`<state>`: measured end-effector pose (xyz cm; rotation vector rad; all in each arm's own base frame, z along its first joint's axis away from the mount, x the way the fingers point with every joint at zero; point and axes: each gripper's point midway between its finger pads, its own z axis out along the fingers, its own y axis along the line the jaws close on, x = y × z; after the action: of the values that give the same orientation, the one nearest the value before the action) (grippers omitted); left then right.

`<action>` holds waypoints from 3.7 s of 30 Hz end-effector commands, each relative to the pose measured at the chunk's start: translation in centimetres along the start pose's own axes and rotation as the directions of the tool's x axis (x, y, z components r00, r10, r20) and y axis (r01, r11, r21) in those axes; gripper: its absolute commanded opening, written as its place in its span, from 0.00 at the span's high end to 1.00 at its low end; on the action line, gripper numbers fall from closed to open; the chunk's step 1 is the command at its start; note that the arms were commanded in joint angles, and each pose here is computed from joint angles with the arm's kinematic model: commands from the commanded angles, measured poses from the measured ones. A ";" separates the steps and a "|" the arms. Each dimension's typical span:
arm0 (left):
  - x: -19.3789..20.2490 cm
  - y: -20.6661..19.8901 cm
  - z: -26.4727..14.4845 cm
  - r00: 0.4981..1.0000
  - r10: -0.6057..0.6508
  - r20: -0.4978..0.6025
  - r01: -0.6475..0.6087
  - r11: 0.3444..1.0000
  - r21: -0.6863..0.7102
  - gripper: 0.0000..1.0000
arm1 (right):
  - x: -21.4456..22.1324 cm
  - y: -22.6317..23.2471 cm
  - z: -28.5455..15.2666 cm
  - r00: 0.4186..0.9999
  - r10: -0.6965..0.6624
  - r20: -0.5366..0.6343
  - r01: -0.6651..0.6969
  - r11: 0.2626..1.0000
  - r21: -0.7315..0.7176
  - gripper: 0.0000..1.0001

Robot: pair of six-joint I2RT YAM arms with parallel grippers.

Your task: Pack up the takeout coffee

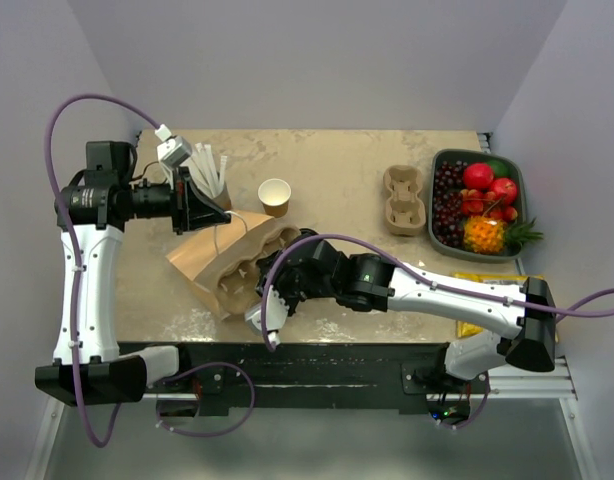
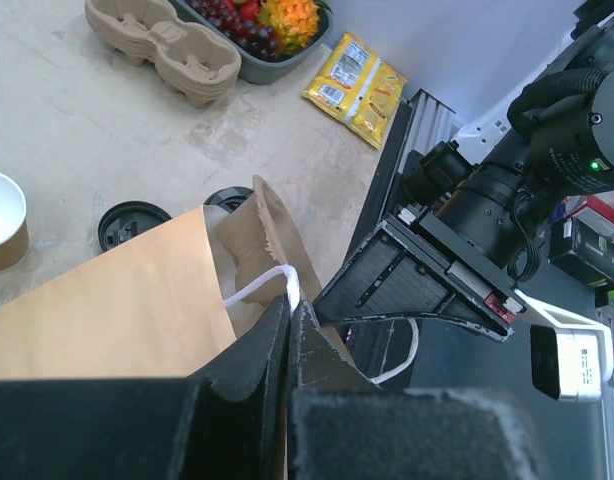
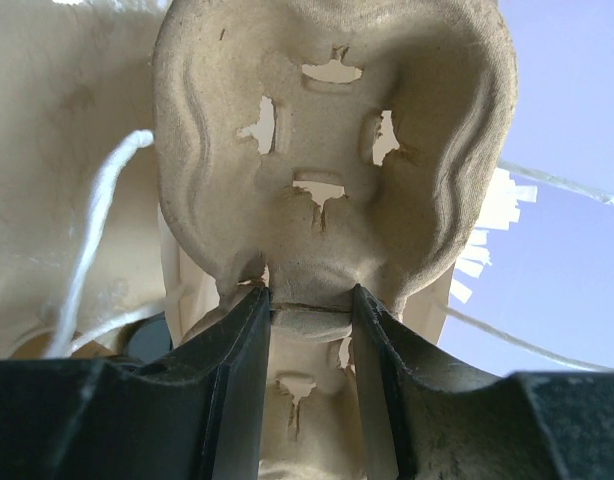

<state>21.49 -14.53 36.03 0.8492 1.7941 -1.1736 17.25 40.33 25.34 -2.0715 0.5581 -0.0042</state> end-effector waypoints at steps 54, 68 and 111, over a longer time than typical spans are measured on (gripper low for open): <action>-0.4 0.1 0.2 0.999 0.036 -0.002 -0.036 0.999 0.010 1.00 | 2.3 -2.1 -1.4 0.980 -0.004 -0.199 0.019 0.997 0.075 1.00; -0.7 -0.2 0.3 1.000 0.024 0.009 -0.024 0.999 0.027 1.00 | 4.9 -1.8 1.0 0.934 -0.043 -0.355 0.063 0.997 0.043 1.00; -3.0 0.3 0.9 0.991 -0.109 0.074 0.102 0.991 0.090 1.00 | 4.6 -3.6 0.8 0.911 -0.129 -0.393 0.175 0.981 0.083 1.00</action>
<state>23.94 -14.99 36.96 0.7522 1.8030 -1.2621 22.79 39.77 25.77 -2.0314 0.6678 -0.4753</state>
